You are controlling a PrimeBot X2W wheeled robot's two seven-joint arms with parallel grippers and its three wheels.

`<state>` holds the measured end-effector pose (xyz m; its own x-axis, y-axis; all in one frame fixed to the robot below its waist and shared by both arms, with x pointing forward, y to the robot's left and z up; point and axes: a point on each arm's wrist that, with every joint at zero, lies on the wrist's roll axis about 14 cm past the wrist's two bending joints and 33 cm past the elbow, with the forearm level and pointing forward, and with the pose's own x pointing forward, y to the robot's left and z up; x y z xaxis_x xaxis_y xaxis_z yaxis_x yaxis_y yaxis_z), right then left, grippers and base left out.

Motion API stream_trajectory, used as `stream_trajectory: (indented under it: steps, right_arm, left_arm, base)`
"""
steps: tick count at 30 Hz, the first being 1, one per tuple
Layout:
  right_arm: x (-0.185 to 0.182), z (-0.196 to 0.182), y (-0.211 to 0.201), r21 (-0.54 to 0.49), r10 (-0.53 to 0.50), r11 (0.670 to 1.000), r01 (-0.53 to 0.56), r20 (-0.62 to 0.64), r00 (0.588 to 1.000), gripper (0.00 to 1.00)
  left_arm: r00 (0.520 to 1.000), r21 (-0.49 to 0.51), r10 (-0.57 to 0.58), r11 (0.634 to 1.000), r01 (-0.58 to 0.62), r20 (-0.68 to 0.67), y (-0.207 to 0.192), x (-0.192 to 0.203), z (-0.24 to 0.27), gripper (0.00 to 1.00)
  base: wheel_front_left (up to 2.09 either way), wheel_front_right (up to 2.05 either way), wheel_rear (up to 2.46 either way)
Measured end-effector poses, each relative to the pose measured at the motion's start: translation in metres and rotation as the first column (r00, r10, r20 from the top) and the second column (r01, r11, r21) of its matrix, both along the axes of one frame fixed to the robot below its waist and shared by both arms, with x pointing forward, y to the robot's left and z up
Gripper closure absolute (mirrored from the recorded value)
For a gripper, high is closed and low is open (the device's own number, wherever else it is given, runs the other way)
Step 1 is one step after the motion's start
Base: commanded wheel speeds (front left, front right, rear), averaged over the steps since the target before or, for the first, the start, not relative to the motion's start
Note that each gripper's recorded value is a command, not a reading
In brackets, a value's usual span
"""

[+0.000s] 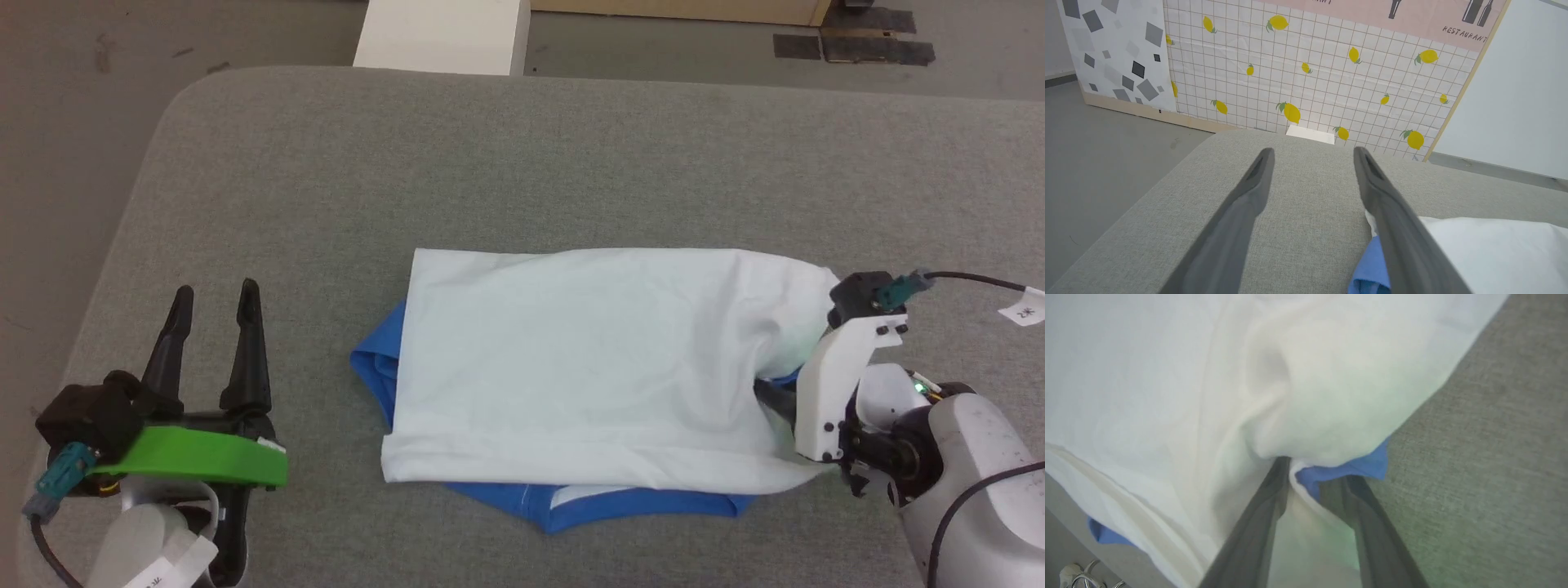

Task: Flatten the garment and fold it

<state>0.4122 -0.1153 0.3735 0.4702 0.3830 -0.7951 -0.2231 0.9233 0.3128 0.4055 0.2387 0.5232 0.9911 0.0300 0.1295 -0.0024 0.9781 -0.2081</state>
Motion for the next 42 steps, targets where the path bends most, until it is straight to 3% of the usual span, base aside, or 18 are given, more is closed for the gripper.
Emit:
stream_trajectory:
  steps: [7,11,17,25,29,34,42]
  right_arm:
    - [0.005,0.005,-0.015,0.022,-0.070,0.997,0.070,0.030,0.997,1.00]
    - [0.009,0.012,-0.054,-0.022,-0.142,0.989,0.143,0.055,0.988,1.00]
    - [0.004,0.022,-0.129,-0.131,-0.281,0.948,0.289,0.077,0.957,1.00]
    - [-0.010,0.026,-0.163,-0.211,-0.364,0.905,0.369,0.065,0.929,1.00]
    - [-0.004,0.044,-0.148,-0.216,-0.300,0.924,0.316,0.104,0.948,1.00]
    - [-0.016,0.062,-0.111,-0.220,-0.139,0.963,0.155,0.087,0.987,1.00]
    - [-0.022,0.088,-0.048,-0.163,0.067,0.986,-0.043,0.146,0.987,1.00]
  left_arm:
    - [1.000,-0.013,0.001,1.000,-0.001,0.002,-0.001,0.000,0.000,0.00]
    - [1.000,-0.019,-0.012,1.000,0.013,0.014,-0.006,0.001,0.003,0.00]
    - [0.999,-0.008,-0.029,1.000,0.029,0.015,-0.012,0.003,0.003,0.00]
    - [0.999,-0.009,-0.032,0.999,0.032,0.006,-0.014,0.003,0.000,0.00]
    - [0.999,-0.010,-0.033,0.999,0.033,0.010,-0.014,0.002,0.001,0.00]
    - [0.999,-0.011,-0.037,0.999,0.037,0.020,-0.016,0.000,0.005,0.00]
    - [0.998,-0.013,-0.048,0.999,0.048,0.029,-0.020,0.001,0.008,0.00]
  base:
    - [0.00,0.00,0.00]
    - [0.00,0.00,0.00]
    - [0.00,0.00,0.00]
    - [0.00,0.00,0.00]
    - [0.00,0.00,0.00]
    - [0.00,0.00,0.00]
    - [0.00,0.00,0.00]
